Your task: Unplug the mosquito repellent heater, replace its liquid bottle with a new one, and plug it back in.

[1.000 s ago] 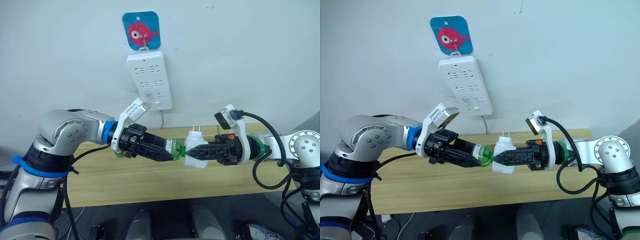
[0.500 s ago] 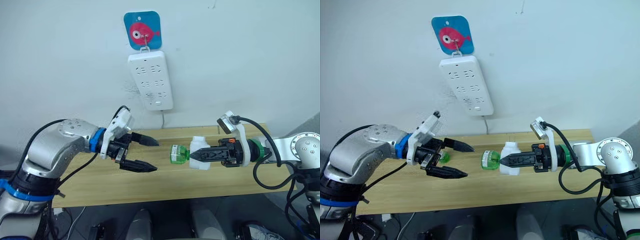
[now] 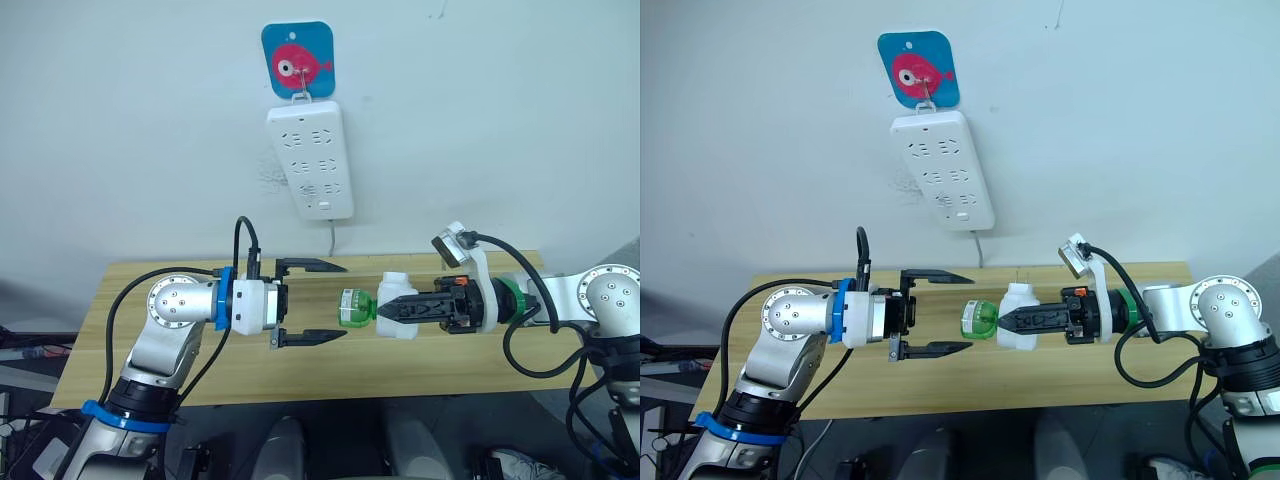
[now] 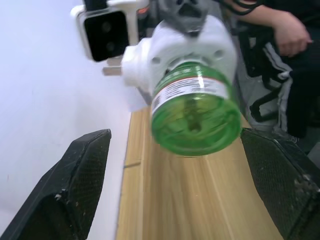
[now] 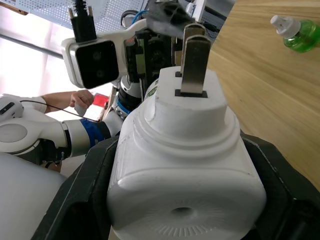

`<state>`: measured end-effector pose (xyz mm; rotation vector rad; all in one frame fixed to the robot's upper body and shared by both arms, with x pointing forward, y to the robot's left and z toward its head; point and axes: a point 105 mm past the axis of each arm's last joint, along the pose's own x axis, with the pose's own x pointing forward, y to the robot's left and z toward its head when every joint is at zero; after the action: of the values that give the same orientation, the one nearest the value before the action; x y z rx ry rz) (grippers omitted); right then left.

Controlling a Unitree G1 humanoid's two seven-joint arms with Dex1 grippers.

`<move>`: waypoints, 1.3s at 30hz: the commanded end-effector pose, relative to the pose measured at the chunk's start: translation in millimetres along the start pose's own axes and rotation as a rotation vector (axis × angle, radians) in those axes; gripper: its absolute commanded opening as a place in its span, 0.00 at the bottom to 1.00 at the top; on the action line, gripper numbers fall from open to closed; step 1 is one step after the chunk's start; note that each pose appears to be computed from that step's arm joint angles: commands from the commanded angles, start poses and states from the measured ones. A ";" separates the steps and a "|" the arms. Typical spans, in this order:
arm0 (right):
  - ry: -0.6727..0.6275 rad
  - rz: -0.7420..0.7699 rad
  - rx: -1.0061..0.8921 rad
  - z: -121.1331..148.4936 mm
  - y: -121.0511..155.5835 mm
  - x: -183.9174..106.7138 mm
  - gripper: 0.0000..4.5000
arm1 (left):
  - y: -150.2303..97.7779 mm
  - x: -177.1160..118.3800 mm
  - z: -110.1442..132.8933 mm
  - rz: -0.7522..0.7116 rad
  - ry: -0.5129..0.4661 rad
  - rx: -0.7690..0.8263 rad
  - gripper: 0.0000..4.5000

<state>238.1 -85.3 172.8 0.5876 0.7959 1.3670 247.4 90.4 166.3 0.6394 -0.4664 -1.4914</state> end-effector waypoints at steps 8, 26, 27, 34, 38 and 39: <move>-0.019 0.022 -0.042 7.8 10.1 -1.9 0.68 | 6.5 10.6 6.8 -0.016 -0.074 0.059 0.93; -0.005 -0.003 -0.046 3.7 7.6 -6.2 0.68 | 28.7 -9.2 13.0 -0.127 0.063 -0.735 0.49; 0.002 -0.003 -0.046 2.6 7.7 -6.5 0.68 | 32.9 -11.6 16.6 -0.144 0.062 -0.812 0.49; 0.040 -0.003 -0.061 -4.3 9.1 -7.5 0.68 | 49.9 -27.4 40.2 -0.221 0.022 -1.157 0.49; 0.047 -0.004 -0.063 -6.5 9.0 -8.5 0.68 | 45.8 -35.9 39.7 -0.222 0.042 -1.212 0.49; 0.047 -0.006 -0.062 -6.6 8.5 -8.9 0.68 | 43.2 -38.5 40.0 -0.229 0.048 -1.217 0.49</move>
<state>232.3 -96.6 170.3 0.5194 0.8064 1.3556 260.6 122.4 219.4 -0.2570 0.5978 -1.5966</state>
